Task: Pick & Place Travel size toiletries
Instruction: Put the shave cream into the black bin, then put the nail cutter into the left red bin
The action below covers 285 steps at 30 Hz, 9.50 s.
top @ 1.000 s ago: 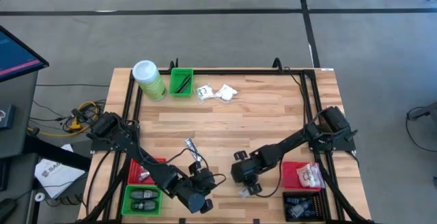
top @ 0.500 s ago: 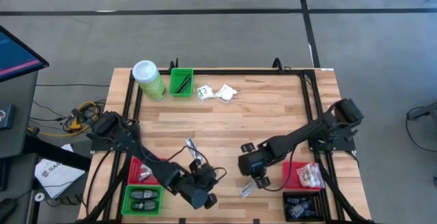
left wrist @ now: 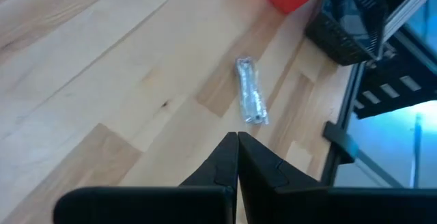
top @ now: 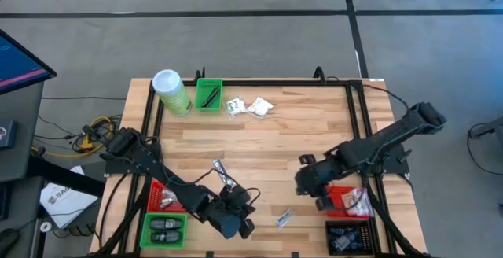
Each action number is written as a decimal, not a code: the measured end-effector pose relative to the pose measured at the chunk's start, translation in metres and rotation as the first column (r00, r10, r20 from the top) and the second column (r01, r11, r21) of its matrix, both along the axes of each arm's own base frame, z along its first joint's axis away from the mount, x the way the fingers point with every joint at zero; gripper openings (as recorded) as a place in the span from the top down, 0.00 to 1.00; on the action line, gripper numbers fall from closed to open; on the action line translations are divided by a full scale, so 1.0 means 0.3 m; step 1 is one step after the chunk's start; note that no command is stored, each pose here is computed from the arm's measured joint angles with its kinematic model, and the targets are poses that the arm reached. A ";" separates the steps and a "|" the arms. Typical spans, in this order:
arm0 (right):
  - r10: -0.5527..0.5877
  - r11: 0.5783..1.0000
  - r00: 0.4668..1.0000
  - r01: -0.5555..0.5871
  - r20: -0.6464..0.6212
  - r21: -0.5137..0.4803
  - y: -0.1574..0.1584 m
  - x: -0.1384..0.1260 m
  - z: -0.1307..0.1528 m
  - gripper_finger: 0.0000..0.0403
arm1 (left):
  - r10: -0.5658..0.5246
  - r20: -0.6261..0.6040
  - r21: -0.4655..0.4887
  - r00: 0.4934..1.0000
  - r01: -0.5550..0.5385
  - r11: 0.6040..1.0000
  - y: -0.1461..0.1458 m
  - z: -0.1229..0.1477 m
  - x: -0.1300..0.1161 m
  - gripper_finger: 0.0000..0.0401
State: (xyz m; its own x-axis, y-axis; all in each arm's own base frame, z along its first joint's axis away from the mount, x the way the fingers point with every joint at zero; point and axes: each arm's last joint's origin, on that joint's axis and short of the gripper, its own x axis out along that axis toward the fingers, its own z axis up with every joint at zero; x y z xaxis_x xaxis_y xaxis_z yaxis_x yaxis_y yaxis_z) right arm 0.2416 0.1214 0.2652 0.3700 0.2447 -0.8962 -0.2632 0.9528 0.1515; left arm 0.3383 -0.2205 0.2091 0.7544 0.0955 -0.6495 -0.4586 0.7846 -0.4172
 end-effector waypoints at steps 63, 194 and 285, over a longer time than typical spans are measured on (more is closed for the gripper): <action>-0.062 0.993 0.947 0.026 -0.314 -0.115 0.505 -0.321 -0.293 0.74 | -0.143 0.051 -0.034 0.988 0.145 0.989 -0.122 0.016 -0.065 1.00; 0.464 0.867 0.886 -0.457 -0.014 -0.198 0.224 0.200 -0.403 0.35 | 0.001 0.087 0.011 0.996 -0.002 1.000 -0.041 0.018 -0.010 1.00; -0.407 0.866 0.677 0.074 0.613 0.494 -0.305 0.072 0.741 0.89 | -0.070 0.748 0.339 0.660 -0.290 0.895 0.464 0.723 -0.080 0.51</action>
State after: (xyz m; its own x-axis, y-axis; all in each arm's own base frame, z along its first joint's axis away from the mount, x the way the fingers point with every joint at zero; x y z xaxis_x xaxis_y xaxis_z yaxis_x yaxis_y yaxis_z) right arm 0.2633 0.0298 0.4876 0.9248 0.3206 -0.2049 -0.2190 0.8889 0.4025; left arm 0.3142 -0.0812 0.4262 0.9202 0.3189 0.2269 -0.2406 0.9182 -0.3146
